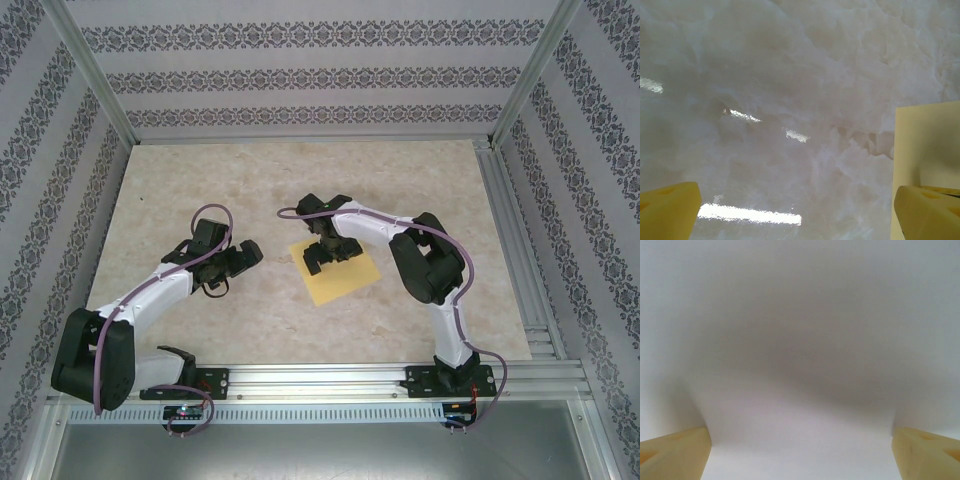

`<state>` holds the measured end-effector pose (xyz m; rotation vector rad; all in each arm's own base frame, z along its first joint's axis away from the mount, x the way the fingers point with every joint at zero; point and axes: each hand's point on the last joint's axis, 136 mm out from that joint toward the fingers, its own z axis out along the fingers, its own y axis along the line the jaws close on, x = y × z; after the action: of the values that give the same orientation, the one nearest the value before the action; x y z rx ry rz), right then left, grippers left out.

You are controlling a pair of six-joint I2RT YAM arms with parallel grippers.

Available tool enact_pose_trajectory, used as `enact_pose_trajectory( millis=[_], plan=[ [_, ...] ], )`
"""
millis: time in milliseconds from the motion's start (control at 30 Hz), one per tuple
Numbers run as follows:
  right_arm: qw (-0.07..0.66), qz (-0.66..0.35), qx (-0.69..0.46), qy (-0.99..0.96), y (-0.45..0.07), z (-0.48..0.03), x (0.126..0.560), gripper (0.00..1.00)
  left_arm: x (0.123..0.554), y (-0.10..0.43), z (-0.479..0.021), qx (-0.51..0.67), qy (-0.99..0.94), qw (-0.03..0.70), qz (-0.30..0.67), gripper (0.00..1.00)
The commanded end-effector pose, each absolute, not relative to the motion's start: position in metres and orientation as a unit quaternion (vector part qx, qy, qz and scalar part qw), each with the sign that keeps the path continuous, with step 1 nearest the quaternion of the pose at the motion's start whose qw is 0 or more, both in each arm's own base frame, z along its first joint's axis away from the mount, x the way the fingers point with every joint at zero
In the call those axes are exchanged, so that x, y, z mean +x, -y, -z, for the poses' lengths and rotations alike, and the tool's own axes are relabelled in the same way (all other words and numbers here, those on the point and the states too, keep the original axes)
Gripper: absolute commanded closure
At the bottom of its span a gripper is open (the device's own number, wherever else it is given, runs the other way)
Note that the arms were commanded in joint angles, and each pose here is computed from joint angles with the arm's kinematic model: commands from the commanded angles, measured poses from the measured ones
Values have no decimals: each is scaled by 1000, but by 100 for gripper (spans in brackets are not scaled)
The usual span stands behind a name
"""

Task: Fold a paper plane with a square sheet of paper (pick it up from the middle)
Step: Fold the square sheet of paper in half at the center of the table.

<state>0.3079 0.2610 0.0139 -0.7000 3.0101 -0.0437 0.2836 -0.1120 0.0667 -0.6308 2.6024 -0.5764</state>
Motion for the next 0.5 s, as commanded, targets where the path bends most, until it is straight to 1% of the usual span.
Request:
enact_pose_trajectory(
  millis=[0, 333, 467],
  plan=[
    [1, 27, -229, -973, -255, 4, 304, 7, 291, 108, -72, -221, -931, 210, 201, 0],
    [-37, 43, -219, -974, -240, 36, 287, 9, 292, 109, -70, -220, -932, 207, 201, 0],
    [-43, 41, -215, -975, -238, 42, 284, 9, 292, 109, -70, -220, -932, 206, 201, 0]
  ],
)
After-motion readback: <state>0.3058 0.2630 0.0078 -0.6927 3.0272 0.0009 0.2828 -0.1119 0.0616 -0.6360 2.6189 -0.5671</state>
